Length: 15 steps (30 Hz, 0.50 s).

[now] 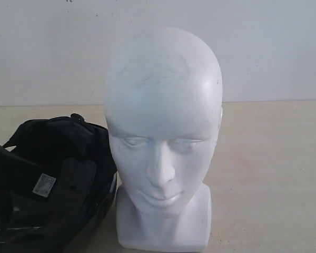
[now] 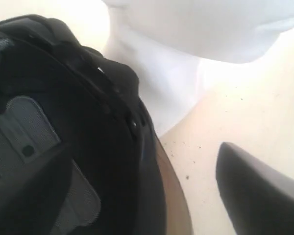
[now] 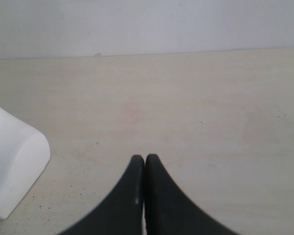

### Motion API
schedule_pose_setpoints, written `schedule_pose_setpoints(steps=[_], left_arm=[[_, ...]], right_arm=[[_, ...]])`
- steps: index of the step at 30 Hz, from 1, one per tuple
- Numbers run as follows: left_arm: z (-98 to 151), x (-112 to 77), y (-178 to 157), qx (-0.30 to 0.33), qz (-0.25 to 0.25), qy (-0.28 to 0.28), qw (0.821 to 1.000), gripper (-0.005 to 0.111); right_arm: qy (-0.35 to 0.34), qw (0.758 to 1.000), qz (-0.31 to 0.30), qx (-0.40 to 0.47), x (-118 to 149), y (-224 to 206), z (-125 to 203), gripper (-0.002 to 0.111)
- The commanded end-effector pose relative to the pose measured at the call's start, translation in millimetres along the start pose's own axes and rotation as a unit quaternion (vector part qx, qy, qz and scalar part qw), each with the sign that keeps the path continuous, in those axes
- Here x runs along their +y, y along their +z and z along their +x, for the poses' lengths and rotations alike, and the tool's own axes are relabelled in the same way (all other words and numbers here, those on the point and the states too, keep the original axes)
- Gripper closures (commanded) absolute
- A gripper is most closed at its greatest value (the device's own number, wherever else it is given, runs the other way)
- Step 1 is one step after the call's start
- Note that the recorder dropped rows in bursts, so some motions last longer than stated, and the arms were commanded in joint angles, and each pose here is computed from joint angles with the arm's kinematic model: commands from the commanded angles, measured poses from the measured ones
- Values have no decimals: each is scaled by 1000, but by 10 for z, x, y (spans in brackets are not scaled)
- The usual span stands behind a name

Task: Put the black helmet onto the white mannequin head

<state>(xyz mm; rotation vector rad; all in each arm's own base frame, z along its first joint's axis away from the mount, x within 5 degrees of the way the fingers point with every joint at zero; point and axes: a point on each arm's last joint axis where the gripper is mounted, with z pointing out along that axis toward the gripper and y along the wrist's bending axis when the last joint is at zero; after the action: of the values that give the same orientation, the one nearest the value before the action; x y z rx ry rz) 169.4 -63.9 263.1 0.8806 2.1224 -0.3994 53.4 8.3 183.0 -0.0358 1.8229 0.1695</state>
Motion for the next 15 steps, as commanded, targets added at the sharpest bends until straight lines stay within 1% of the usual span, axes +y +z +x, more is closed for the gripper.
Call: schedule_pose_setpoints(steps=[1,3,4,7,11,15], left_arm=[[0,38,70,-2,-14,-3,1000,30],[9,26,105,3,4,-29,1000,30],[15,-8,138,11,30,-38,999,30],[24,-96,231,30,69,-37,997,30],[-1,-127,355,35,60,-43,997,30],[-25,-128,456,50,48,-36,997,30]], right_arm=[[-1,1000,2,-8,-2,-3,-12,109],[-1,1000,2,-8,-2,-3,-12,109],[-1,1000,2,-8,-2,-3,-12,109],[-1,1000,2,-8,-2,-3,-12,109],[-1,1000,2,-8,-2,-3,-12,109],[-1,1000,2,-8,-2,-3,-12,109]])
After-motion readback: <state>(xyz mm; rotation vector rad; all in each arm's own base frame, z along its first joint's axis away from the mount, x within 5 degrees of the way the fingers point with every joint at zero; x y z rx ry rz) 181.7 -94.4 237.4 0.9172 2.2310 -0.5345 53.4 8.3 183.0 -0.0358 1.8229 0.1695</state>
